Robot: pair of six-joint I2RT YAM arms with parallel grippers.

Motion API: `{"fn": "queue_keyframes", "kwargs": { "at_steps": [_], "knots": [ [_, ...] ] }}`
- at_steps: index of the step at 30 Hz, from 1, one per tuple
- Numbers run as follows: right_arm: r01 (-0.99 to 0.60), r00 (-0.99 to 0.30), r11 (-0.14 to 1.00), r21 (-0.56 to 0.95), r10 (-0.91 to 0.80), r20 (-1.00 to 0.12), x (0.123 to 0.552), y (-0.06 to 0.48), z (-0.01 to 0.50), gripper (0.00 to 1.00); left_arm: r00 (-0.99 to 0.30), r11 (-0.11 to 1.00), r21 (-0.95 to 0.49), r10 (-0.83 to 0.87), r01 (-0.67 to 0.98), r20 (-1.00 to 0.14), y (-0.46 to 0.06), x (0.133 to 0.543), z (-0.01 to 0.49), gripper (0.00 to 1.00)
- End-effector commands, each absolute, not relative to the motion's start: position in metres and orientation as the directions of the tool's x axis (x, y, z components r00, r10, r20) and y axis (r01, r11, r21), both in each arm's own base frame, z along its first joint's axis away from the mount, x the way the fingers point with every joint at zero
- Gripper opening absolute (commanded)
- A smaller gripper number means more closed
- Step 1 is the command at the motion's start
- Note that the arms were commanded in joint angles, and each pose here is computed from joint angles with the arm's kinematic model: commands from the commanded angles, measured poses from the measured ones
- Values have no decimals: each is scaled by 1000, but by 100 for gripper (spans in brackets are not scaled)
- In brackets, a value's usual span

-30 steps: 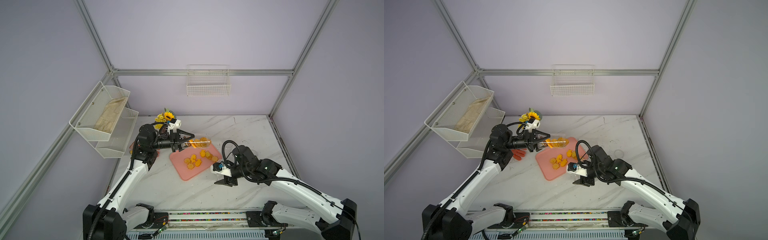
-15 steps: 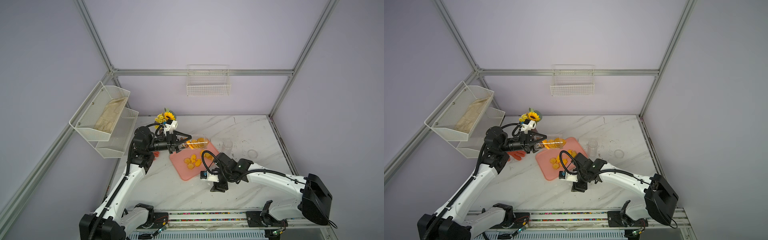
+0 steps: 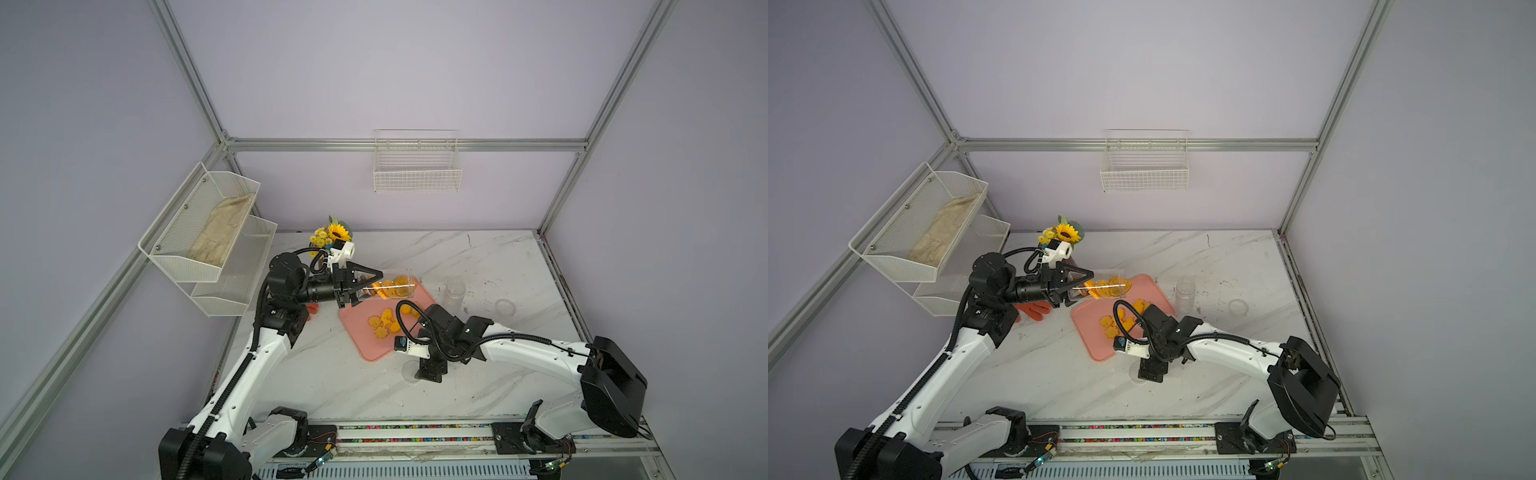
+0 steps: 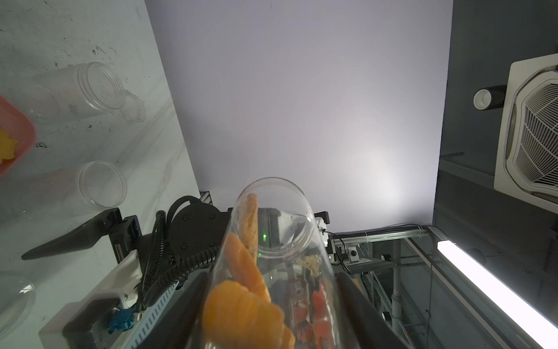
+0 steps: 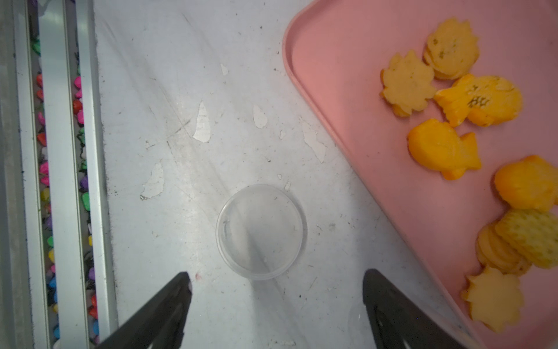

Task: Pour the cookies out of the jar
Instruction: Place the lid at the center of the board, then pour the cookies in the jar onto the tray.

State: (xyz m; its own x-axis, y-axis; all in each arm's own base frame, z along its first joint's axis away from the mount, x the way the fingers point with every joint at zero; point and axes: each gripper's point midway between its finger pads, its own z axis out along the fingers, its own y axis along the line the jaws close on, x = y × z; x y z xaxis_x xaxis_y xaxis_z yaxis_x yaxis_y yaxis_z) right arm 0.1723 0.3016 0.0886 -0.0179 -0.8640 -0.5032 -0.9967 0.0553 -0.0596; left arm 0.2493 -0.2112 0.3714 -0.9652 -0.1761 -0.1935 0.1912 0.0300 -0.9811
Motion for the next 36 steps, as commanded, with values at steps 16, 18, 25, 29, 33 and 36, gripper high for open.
{"fn": "queue_keyframes", "kwargs": {
  "at_steps": [16, 18, 25, 29, 33, 36],
  "knots": [
    [-993, 71, 32, -117, -629, -774, 136, 297, 187, 93, -955, 38, -973, -188, 226, -229, -206, 250, 367, 57],
    [-990, 65, 63, -127, -595, -801, 135, 293, 204, 93, -954, 38, -973, -189, 228, -231, -205, 249, 366, 57],
    [-974, 7, 189, -127, -529, -848, 138, 278, 238, 97, -950, 37, -970, -195, 241, -244, -204, 249, 365, 57],
    [-954, -22, 267, -136, -516, -856, 146, 268, 243, 97, -946, 37, -969, -207, 246, -248, -202, 249, 362, 57],
    [-943, -64, 314, -113, -503, -862, 149, 263, 243, 97, -944, 31, -969, -219, 245, -246, -200, 252, 356, 57],
    [-935, -89, 342, -96, -486, -869, 150, 258, 244, 97, -944, 25, -970, -224, 244, -243, -199, 253, 350, 57]
  ]
}}
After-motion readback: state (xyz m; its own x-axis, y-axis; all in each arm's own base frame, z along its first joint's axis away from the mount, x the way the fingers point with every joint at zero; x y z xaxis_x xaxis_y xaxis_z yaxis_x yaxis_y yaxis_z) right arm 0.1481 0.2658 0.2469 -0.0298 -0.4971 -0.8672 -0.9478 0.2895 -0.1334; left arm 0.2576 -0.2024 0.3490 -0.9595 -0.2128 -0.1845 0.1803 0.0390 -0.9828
